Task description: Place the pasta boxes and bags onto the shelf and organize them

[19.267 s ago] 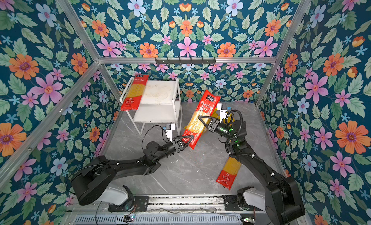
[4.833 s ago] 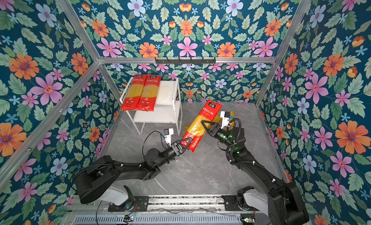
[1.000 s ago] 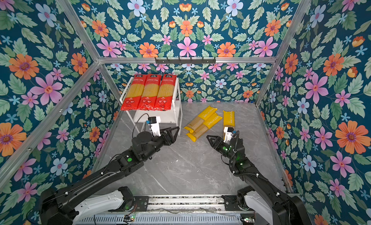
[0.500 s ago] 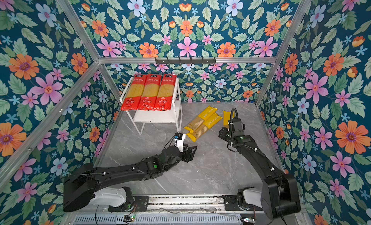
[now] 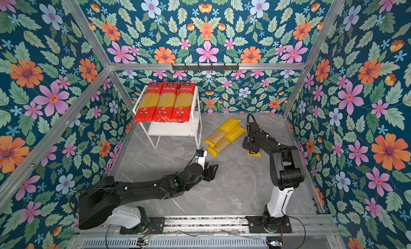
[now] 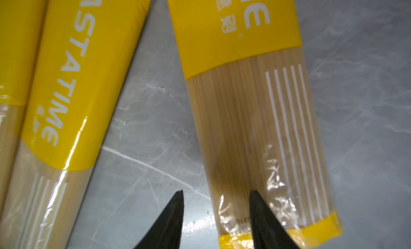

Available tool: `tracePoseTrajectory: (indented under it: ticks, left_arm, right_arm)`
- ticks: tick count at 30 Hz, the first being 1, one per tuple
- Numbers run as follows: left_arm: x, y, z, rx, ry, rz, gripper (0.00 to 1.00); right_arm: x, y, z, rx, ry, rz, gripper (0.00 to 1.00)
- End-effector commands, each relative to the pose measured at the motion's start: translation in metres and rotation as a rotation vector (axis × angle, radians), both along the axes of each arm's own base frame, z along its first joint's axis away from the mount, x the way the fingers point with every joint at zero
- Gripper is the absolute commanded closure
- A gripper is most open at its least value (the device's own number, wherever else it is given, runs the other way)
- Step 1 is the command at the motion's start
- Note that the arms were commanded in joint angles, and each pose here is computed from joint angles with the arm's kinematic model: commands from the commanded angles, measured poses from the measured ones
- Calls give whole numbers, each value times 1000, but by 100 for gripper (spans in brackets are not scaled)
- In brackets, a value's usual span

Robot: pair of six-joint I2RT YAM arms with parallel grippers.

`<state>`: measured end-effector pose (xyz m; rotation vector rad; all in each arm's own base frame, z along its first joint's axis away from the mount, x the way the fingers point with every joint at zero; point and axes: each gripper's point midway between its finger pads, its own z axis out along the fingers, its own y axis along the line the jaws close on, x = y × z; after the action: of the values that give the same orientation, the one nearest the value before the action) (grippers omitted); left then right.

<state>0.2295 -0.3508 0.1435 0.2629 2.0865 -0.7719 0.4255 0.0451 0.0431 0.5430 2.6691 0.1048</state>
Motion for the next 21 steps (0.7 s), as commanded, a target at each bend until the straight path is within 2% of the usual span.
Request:
tracePoseTrajectory:
  ticks: [1, 6, 13, 21]
  left_arm:
    - [4, -2, 2, 12, -17, 6, 33]
    - [5, -7, -2, 34, -14, -4, 33]
    - [6, -13, -4, 36, -5, -16, 33]
    - [5, -14, -6, 28, 7, -16, 34]
  right_arm:
    - [-15, 7, -19, 49, 87, 6, 53]
    - [-40, 14, -33, 109, 144, -4, 57]
    - [-74, 27, -36, 209, 150, 0, 59]
    - [-121, 45, -32, 241, 173, 26, 61]
